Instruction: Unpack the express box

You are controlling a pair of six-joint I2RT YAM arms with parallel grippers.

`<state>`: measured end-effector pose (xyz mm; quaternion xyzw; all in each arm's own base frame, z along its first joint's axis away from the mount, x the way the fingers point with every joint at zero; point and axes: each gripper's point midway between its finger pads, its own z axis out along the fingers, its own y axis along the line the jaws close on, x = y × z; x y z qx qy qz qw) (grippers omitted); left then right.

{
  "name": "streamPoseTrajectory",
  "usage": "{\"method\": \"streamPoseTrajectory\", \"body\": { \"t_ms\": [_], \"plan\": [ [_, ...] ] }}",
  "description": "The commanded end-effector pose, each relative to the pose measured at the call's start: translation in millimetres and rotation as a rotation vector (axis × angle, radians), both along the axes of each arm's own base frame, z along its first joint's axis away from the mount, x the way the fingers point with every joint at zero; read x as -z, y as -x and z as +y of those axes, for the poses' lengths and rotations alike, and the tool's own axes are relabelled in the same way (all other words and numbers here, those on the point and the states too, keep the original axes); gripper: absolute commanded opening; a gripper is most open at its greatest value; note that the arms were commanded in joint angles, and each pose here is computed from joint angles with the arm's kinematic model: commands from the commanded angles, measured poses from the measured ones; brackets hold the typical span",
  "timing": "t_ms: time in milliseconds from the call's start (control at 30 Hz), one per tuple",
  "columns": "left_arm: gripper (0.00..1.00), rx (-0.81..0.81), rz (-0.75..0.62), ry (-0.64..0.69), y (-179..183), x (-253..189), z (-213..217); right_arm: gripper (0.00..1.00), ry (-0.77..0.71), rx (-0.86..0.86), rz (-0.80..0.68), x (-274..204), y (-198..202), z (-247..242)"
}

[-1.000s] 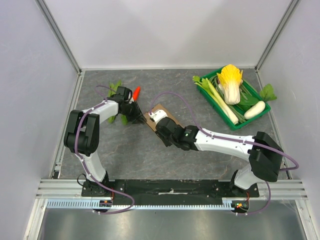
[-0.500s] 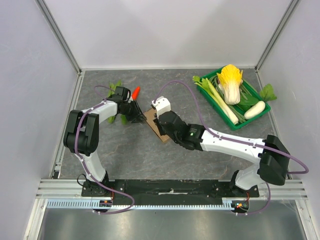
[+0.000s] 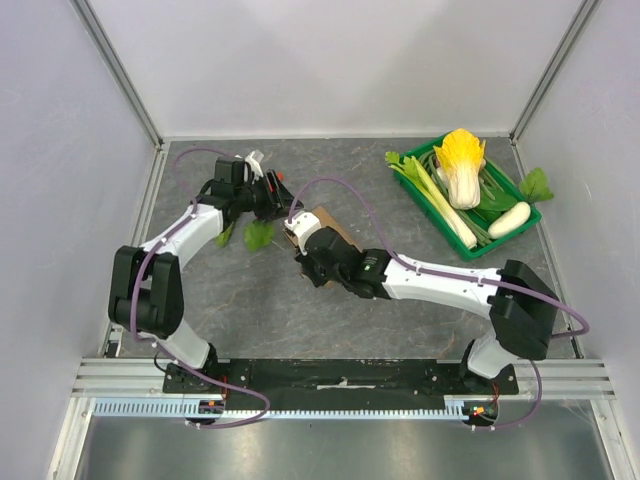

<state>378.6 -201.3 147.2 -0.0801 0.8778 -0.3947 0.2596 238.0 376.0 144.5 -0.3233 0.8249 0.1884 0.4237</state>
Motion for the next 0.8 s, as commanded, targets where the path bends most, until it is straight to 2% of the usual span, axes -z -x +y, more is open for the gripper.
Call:
{"method": "streamPoseTrajectory", "body": {
  "t_ms": [0,367,667,767],
  "plan": [
    [0.57,0.036,-0.085,0.040,-22.9,-9.2,-12.1,0.00,0.008,-0.009,0.057,14.0,-7.0,-2.3],
    [0.57,0.147,-0.116,0.023,-75.9,17.6,-66.2,0.00,0.112,0.137,0.165,49.3,-23.9,-62.0],
    [0.57,0.215,-0.100,0.001,-88.5,46.4,-93.4,0.00,0.127,0.306,0.152,46.5,-45.3,-115.4],
    [0.56,0.208,-0.079,-0.081,-88.7,70.7,-90.3,0.00,0.122,0.390,0.134,45.7,-61.4,-129.9]
  ]
}}
